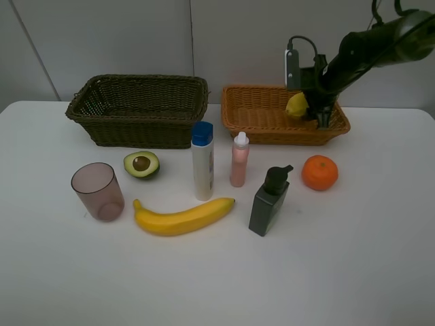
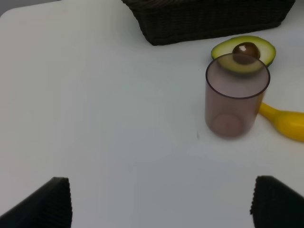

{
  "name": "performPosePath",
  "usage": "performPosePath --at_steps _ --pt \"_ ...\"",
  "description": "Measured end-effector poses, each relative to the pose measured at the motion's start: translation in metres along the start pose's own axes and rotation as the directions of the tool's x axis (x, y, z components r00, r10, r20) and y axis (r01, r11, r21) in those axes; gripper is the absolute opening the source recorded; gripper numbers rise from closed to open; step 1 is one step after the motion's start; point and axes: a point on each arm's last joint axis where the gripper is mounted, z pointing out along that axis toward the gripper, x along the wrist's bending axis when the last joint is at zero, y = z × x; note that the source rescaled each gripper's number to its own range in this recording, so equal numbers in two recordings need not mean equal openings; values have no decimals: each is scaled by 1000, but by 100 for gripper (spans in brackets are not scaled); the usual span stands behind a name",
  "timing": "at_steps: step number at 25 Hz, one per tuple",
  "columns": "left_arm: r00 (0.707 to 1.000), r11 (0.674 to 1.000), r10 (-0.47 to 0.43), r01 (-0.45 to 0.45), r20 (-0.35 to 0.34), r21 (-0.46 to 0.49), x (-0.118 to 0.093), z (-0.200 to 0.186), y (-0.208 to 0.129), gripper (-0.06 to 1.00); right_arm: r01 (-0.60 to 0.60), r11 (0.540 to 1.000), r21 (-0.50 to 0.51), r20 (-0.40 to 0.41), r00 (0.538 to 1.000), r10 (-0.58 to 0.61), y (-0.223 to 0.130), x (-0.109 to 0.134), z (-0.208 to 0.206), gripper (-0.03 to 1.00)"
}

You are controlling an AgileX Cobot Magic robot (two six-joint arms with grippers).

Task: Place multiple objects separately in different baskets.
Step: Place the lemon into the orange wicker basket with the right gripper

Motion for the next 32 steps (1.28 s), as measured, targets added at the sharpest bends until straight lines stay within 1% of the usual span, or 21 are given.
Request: performPosePath --at_steps 8,9,11,13,15,19,32 --pt "1000 1000 0 0 0 0 0 0 0 100 -21 1000 -10 14 1000 21 1 -1 0 48" --pt "1000 1000 0 0 0 0 0 0 0 100 -23 1000 -12 16 1000 23 1 -2 0 51" --pt "1000 1000 0 0 0 0 0 0 0 100 -25 1000 -18 39 999 25 2 -4 0 69" --pt "1000 1000 0 0 0 0 0 0 0 100 -28 999 -24 64 998 30 2 -6 0 82" --pt "1000 1000 0 0 0 0 0 0 0 100 -35 999 -30 89 995 38 2 -9 -1 88" --pt "1000 1000 0 0 0 0 0 0 0 100 -38 999 -32 95 995 41 3 -9 -1 91" --pt "1000 1000 0 0 0 0 0 0 0 100 -38 999 -31 89 995 41 2 -9 -1 91"
